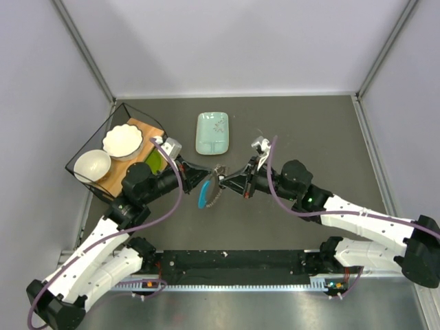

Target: Remove the keys from the keyring

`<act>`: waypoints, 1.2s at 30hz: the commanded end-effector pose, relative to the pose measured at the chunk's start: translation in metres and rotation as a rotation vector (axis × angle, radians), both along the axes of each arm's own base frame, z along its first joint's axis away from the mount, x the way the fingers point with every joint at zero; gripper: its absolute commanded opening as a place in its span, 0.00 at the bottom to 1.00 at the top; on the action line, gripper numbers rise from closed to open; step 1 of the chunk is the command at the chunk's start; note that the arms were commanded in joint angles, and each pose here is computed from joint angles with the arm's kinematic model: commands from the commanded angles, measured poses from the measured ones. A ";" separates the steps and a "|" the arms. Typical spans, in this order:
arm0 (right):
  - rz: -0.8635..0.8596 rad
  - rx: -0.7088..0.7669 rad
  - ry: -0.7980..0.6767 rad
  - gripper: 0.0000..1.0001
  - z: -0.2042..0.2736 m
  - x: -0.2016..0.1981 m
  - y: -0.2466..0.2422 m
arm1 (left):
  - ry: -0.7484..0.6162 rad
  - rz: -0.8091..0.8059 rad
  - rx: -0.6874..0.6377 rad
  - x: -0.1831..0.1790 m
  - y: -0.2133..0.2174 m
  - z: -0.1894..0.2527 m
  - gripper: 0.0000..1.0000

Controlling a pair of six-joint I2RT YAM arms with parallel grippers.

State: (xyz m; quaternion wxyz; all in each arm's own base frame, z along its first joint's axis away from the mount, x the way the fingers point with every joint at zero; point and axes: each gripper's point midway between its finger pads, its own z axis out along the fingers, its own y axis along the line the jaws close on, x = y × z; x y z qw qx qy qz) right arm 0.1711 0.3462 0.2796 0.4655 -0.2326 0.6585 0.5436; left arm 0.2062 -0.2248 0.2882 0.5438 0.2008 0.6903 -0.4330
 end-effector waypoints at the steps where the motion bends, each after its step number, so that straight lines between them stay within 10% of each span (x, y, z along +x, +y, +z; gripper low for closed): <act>1: 0.028 0.196 -0.113 0.00 0.068 -0.008 -0.013 | -0.025 0.097 0.118 0.018 0.018 -0.019 0.00; 36: 0.004 -0.017 -0.232 0.00 0.056 -0.003 -0.036 | 0.026 -0.504 0.108 -0.046 -0.034 -0.019 0.00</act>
